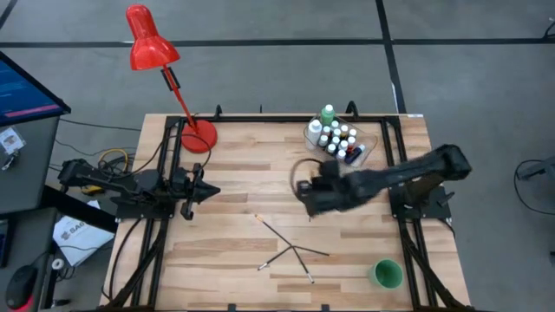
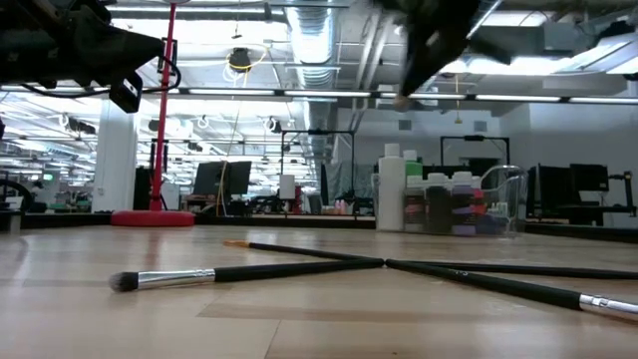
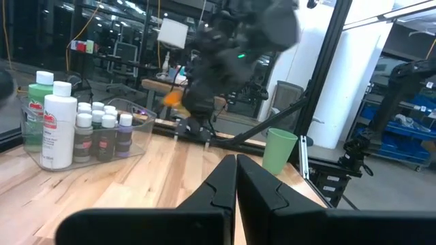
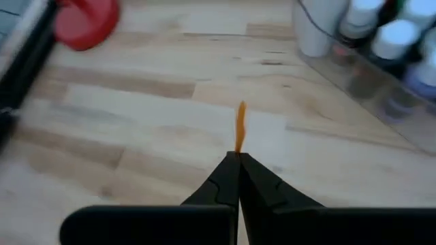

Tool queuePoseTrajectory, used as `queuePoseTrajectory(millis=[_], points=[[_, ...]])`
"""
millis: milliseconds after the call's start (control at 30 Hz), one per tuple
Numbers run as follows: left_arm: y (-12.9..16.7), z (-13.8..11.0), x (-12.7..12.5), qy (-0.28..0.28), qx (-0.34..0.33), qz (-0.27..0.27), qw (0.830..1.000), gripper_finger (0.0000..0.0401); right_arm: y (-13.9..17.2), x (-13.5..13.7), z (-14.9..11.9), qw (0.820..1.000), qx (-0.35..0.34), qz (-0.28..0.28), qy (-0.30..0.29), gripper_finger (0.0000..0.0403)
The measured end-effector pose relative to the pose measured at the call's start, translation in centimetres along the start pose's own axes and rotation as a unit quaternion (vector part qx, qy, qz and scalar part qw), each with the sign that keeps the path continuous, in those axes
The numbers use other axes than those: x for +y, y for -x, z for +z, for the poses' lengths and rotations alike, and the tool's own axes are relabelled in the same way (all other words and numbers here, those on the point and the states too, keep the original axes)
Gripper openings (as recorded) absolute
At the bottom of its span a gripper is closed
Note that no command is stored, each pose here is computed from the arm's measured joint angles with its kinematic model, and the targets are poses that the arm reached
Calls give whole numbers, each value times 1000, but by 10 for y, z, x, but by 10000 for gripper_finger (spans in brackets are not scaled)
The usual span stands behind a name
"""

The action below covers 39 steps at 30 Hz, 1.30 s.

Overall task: Pick & Place Paint Supplies
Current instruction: Put the yellow paint brush into the green cup

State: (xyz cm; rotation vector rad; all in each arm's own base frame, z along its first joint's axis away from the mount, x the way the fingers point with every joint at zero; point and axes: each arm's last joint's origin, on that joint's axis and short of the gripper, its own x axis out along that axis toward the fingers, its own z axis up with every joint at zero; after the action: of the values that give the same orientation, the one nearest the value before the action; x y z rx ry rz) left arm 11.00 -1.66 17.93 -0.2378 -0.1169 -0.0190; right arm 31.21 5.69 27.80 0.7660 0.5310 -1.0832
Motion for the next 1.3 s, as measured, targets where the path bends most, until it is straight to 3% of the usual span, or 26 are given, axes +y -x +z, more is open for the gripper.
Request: queuePoseTrajectory(millis=[333, 567, 700, 800, 1067, 1300], points=[[0, 1, 0, 1, -4, -1, 1000, 2, 94, -50, -29, 999, 7, 33, 2, 0], [0, 1, 0, 1, -5, -1, 1000, 2, 138, -85, -44, 996, 30, 73, 28, 0], [0, 1, 0, 1, -6, -1, 1000, 2, 149, -99, -46, 997, 28, 68, 20, 0], [0, 1, 0, 1, -7, -1, 1000, 2, 140, -97, -47, 998, 29, 49, 25, 0], [0, 1, 0, 1, -7, -2, 1000, 2, 85, -72, -32, 984, 96, -140, -62, 3], [0, 1, 0, 2, -8, -2, 1000, 2, 19, -54, -14, 956, 118, -267, -43, 76]])
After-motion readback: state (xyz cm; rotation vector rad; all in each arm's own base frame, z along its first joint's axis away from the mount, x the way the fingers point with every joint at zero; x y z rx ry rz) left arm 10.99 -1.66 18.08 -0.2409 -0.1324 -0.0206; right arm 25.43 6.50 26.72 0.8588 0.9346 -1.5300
